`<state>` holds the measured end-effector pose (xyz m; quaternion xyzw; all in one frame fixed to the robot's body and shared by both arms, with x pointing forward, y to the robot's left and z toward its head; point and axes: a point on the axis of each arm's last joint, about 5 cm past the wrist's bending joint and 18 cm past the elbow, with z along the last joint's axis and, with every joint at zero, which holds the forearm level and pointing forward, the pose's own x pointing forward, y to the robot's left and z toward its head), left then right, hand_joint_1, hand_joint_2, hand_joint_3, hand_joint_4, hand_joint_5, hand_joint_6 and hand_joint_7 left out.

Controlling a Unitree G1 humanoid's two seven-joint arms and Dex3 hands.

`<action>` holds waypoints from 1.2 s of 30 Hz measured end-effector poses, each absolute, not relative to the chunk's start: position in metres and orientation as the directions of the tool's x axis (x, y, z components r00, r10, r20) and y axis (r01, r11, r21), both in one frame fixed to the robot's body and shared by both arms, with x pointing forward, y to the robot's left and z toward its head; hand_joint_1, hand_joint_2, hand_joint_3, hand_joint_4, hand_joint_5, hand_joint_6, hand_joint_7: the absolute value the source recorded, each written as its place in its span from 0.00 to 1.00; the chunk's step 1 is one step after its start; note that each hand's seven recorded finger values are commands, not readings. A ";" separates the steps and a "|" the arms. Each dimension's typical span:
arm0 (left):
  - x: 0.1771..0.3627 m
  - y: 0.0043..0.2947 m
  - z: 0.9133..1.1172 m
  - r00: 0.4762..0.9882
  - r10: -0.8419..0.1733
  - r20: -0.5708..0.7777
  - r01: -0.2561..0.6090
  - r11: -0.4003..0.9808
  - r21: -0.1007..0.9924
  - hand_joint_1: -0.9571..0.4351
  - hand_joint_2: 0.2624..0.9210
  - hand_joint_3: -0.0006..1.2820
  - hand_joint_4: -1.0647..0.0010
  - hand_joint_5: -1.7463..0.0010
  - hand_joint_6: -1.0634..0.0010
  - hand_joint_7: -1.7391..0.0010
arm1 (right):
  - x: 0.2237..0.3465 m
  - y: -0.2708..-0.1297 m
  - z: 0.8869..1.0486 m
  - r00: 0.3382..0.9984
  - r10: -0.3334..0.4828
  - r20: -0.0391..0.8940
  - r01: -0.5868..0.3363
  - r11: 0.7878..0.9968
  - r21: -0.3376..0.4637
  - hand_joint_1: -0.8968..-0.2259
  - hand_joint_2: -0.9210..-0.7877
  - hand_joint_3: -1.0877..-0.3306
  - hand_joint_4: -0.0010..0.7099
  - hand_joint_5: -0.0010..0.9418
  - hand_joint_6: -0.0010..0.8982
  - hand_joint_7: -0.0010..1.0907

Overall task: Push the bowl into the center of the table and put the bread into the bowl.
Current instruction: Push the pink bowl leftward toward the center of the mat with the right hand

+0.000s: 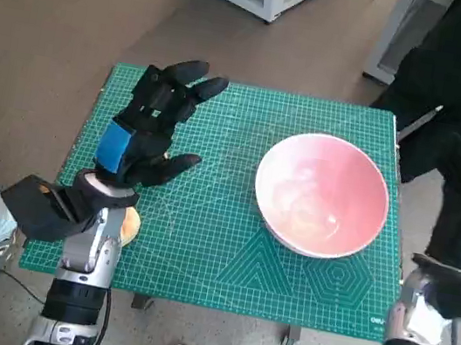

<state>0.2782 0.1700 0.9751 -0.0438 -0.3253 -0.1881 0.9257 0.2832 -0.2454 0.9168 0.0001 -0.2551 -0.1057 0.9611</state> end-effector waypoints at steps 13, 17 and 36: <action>0.278 0.169 0.975 0.721 -0.320 0.615 0.371 0.927 0.047 0.30 1.00 0.11 0.83 0.73 0.95 0.56 | 0.291 -0.234 0.898 0.932 -0.234 0.275 0.180 0.961 0.208 0.28 0.00 0.31 0.19 0.00 0.10 0.36; 0.278 0.169 0.975 0.721 -0.321 0.614 0.370 0.928 0.052 0.30 1.00 0.11 0.83 0.73 0.95 0.56 | 0.294 -0.225 0.893 0.953 -0.217 0.210 0.165 0.957 0.240 0.28 0.00 0.30 0.19 0.00 0.12 0.33; 0.276 0.175 0.973 0.732 -0.315 0.604 0.353 0.934 0.060 0.29 1.00 0.11 0.79 0.76 0.92 0.58 | 0.306 -0.188 0.887 0.990 -0.137 0.024 0.120 0.932 0.341 0.33 0.00 0.27 0.25 0.01 0.20 0.31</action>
